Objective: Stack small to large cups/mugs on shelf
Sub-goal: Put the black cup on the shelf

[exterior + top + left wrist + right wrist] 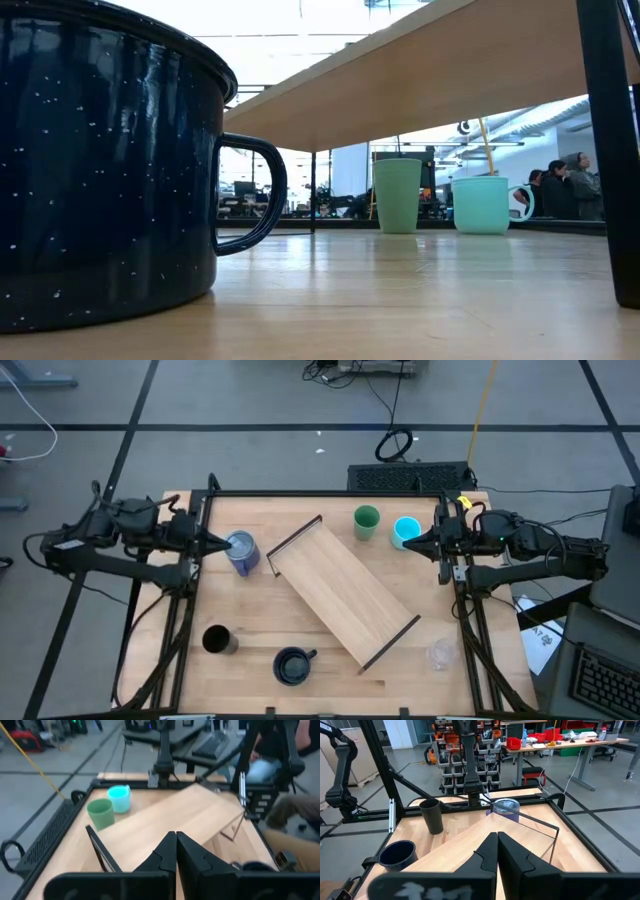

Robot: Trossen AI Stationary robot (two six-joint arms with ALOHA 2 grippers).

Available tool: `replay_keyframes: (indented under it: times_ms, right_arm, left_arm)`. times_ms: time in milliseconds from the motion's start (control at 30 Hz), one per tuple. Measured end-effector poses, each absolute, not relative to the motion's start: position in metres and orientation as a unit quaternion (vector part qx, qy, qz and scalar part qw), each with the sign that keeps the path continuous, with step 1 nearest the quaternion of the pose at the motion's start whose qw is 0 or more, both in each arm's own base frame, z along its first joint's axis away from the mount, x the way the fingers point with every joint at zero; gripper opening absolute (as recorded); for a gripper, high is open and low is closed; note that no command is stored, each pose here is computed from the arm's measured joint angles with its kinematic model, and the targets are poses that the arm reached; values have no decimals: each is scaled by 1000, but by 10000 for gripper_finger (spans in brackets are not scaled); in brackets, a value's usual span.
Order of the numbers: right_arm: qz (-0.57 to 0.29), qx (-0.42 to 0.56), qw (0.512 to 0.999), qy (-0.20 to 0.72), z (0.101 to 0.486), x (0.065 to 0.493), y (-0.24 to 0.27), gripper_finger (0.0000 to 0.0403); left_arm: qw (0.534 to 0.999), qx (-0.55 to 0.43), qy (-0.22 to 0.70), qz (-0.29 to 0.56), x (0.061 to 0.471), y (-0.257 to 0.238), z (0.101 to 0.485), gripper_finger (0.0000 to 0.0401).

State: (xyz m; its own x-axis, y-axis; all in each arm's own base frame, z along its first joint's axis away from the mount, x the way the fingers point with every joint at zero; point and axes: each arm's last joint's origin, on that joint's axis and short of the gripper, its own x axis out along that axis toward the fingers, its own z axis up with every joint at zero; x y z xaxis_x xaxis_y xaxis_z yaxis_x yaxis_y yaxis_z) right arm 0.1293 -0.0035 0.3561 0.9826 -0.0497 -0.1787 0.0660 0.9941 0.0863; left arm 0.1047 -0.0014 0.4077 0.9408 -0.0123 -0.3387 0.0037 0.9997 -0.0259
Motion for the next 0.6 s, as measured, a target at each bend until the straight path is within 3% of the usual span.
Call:
replay_keyframes:
  times_ms: [367,600]
  right_arm:
    - [-29,46,995,88,356,129,-3,0]
    - [-29,46,995,88,356,129,-3,0]
  left_arm:
    - [970,16,242,-30,117,-8,443,70]
    - [944,21,324,-55,126,-16,438,79]
